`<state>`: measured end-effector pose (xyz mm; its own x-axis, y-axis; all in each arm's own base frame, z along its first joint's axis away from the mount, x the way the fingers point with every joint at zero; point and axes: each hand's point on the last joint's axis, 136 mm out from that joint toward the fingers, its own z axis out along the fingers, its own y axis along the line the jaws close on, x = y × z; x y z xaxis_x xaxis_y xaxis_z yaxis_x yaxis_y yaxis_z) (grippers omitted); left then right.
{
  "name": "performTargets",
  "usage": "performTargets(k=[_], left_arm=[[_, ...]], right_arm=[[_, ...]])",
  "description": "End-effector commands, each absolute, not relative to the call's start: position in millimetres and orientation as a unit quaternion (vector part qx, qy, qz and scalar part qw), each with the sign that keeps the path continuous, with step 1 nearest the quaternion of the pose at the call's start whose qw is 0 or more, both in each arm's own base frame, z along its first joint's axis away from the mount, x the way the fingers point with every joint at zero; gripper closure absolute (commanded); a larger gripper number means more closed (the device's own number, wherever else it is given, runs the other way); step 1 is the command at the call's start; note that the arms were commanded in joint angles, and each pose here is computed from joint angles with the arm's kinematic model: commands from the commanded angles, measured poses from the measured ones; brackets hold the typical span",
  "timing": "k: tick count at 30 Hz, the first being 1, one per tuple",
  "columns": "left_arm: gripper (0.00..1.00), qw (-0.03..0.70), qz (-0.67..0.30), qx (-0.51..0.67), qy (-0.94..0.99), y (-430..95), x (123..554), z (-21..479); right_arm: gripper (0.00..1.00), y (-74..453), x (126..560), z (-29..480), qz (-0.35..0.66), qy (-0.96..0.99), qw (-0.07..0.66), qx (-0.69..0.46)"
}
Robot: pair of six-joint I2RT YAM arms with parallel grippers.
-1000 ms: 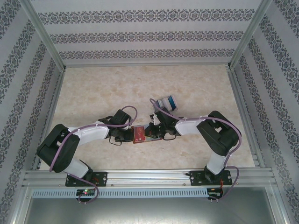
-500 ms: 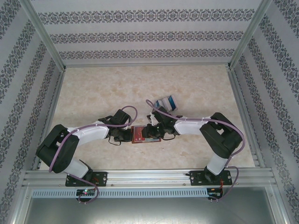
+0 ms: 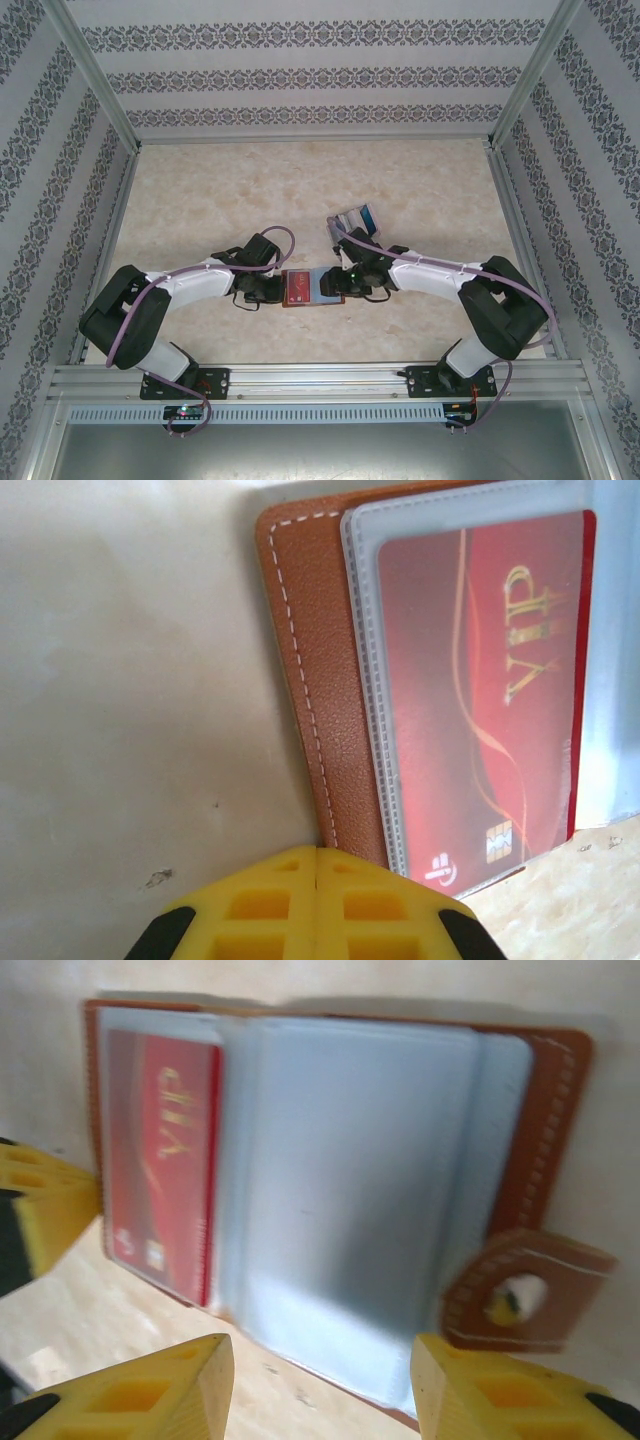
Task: Put the credit cards into the card holder
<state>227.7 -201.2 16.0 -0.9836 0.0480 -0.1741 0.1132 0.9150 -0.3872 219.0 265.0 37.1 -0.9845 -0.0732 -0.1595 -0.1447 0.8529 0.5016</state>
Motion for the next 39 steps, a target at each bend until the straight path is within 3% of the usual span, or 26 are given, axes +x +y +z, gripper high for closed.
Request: performTargets(k=[1,12,21,26,39], left_arm=[[1.0,0.066,-0.195,0.041,0.978,-203,225,11],[1.0,0.066,-0.201,0.039,0.977,-203,223,9],[1.0,0.063,-0.199,0.039,0.977,-204,224,9],[1.0,0.063,-0.196,0.041,0.978,-204,225,10],[1.0,0.062,-0.206,0.034,0.976,-207,226,8]], right_arm=[[0.51,256,215,22,0.236,0.969,0.059,-0.052],[0.7,277,216,22,0.237,0.966,0.053,-0.084],[0.66,274,217,36,0.235,0.965,0.066,-0.095],[0.56,247,222,42,0.179,0.976,0.1,-0.069],[0.56,273,226,38,0.191,0.973,0.098,-0.085]])
